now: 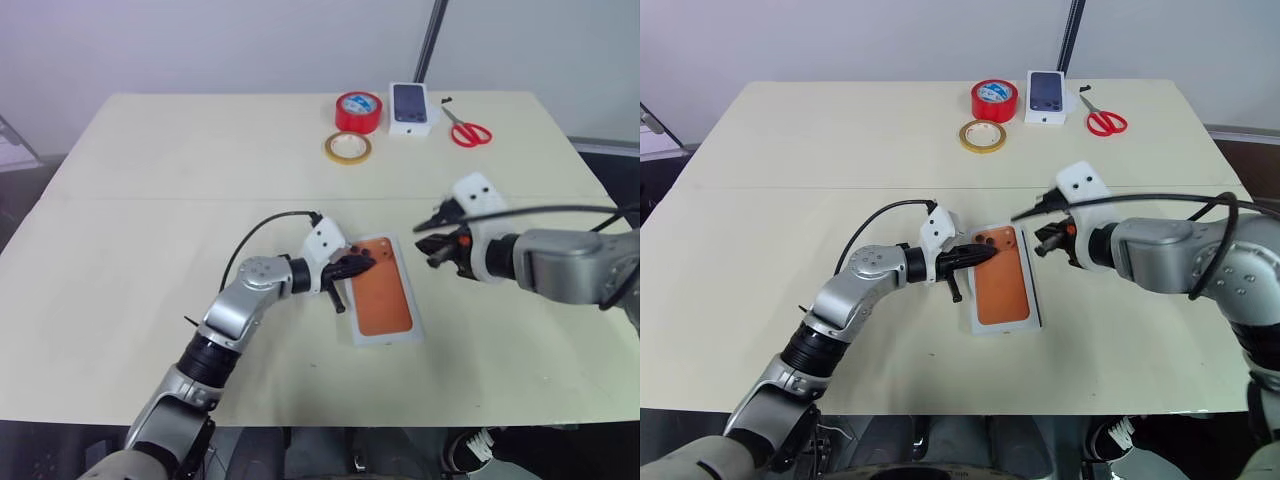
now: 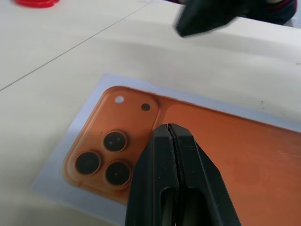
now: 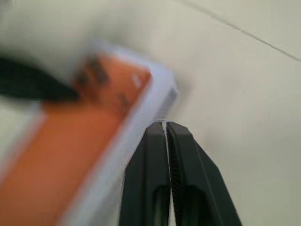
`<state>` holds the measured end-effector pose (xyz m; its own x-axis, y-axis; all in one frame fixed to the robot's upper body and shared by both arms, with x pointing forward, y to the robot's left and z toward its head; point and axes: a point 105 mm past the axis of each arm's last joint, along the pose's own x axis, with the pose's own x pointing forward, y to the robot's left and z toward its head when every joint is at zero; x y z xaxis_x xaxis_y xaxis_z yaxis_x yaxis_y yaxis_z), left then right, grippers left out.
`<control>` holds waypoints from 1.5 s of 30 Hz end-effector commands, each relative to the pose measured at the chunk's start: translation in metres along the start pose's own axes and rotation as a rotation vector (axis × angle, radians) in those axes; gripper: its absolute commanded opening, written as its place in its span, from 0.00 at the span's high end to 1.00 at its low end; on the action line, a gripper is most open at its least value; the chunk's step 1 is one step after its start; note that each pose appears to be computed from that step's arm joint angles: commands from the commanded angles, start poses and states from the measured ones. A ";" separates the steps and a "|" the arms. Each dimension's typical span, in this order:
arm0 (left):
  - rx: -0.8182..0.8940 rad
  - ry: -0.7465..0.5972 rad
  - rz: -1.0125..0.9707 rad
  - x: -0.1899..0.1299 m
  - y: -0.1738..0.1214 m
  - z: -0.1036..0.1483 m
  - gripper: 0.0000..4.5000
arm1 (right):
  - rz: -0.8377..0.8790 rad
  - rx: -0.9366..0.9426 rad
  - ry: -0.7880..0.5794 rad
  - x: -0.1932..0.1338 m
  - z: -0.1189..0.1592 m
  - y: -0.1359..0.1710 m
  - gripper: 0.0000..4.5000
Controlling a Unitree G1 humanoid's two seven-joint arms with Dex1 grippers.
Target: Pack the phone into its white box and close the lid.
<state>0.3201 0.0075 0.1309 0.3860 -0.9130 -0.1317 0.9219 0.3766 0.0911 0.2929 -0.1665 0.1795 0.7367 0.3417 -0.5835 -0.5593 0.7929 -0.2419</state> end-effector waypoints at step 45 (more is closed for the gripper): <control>-0.017 0.111 -0.089 0.000 -0.020 -0.012 1.00 | 0.001 -0.306 0.067 0.018 -0.036 0.003 0.99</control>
<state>0.3067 0.0054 0.1048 0.3180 -0.9004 -0.2968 0.9459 0.3227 0.0345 0.2908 -0.1836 0.1284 0.6940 0.2616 -0.6708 -0.6554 0.6152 -0.4382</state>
